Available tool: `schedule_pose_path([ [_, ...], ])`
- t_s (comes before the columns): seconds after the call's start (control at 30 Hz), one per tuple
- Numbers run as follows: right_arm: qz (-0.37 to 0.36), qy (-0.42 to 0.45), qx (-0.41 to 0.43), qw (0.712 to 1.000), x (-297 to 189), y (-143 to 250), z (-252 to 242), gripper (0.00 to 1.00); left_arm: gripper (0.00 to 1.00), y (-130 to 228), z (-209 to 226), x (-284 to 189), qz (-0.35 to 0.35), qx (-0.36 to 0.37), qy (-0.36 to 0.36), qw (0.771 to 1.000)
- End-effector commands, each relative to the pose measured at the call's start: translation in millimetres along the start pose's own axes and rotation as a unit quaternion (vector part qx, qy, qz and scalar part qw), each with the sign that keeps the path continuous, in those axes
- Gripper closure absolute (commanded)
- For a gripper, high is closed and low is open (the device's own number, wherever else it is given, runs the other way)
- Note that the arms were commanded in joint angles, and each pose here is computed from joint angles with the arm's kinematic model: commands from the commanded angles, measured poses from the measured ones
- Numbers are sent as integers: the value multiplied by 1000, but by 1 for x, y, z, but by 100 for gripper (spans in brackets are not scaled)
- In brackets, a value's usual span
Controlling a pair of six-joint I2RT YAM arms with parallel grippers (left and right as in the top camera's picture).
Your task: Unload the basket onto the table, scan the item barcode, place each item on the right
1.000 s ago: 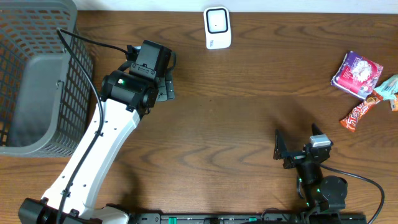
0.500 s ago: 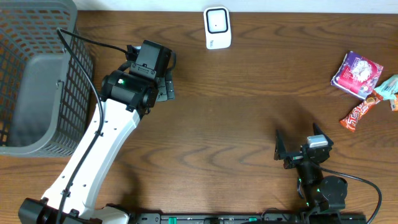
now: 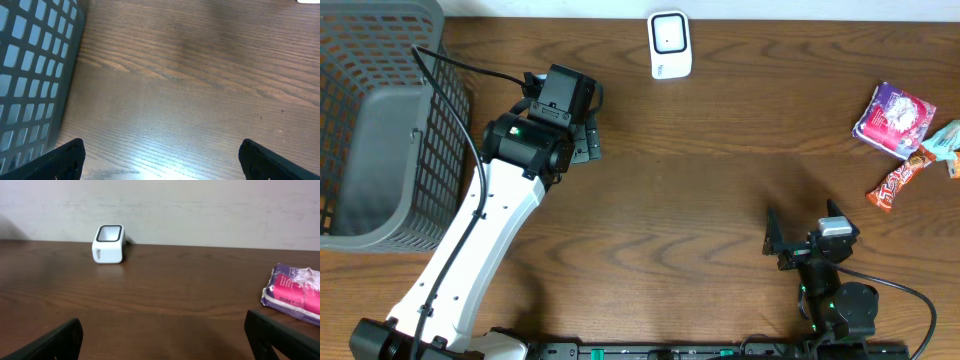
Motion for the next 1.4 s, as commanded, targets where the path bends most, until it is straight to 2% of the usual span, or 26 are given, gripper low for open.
schedule_pose_path([
  [0.0,0,21,17,1000,0,1,-8,1,2,-3,2,-2,-4,-4,-1,1000],
  [1.37,-3,16,20,1000,0,-1,-6,1,2,-3,2,-2,-4,-4,-1,1000],
])
Point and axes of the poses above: each gripper's point midway between its finger pads, its own x axis out along the fingers, its own z axis along the line the jaws close on, y = z × x, the point moved 1 cm from there along -x, back along the fingers, and after that the axes turned 8 degrees about x, right-handed, at the moved point
